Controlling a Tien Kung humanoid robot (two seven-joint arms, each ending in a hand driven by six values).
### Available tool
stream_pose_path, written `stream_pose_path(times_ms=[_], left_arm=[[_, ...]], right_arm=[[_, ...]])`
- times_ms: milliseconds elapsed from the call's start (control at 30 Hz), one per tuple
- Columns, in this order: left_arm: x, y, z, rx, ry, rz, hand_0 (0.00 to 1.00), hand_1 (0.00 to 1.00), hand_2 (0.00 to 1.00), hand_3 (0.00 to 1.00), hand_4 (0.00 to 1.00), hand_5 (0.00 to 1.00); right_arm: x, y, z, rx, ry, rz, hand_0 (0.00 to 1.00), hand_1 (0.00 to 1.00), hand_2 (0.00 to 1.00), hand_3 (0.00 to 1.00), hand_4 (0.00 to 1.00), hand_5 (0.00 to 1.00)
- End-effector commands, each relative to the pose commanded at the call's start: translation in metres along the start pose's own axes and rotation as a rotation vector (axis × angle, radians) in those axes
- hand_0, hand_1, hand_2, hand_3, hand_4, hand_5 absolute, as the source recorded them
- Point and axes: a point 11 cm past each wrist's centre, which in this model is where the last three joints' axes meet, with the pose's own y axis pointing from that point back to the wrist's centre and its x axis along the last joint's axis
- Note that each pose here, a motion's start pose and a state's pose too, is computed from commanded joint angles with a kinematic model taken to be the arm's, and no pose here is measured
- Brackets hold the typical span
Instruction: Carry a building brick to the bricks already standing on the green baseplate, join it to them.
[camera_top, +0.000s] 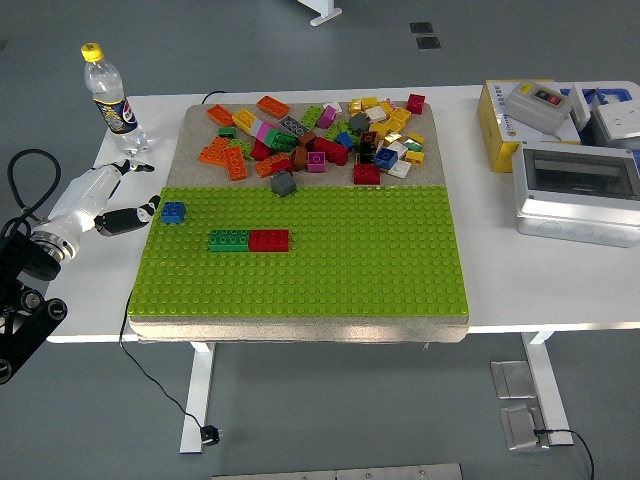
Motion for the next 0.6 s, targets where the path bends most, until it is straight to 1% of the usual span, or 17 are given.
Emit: stream_pose_path(times_ms=[133,167,333,367,600], left_arm=[[-0.002,-0.006,-0.001,0.02,-0.044,0.004,0.998,0.934,0.904,0.84,0.67,0.293],[-0.003,-0.007,-0.001,0.023,-0.052,0.002,0.998,0.939,0.913,0.854,0.675,0.281],[-0.008,-0.013,0.001,0.033,-0.076,-0.019,0.998,0.939,0.913,0.854,0.675,0.281],[-0.011,-0.014,0.002,0.034,-0.082,-0.028,0.998,0.952,0.928,0.855,0.673,0.282],[-0.025,-0.021,0.007,0.051,-0.12,-0.091,0.998,0.952,0.928,0.855,0.673,0.282]], right_arm=[[0.0,0.0,-0.001,0.003,0.0,-0.001,0.732,0.724,0.781,0.747,0.416,0.898],[0.0,0.0,-0.002,0.003,0.0,-0.002,0.731,0.718,0.778,0.744,0.414,0.895],[-0.001,0.0,-0.003,0.006,0.001,-0.002,0.731,0.718,0.778,0.744,0.414,0.895],[-0.001,0.0,-0.004,0.006,0.001,-0.003,0.731,0.718,0.778,0.744,0.414,0.895],[-0.001,0.001,-0.007,0.013,0.003,-0.004,0.731,0.718,0.778,0.744,0.414,0.895]])
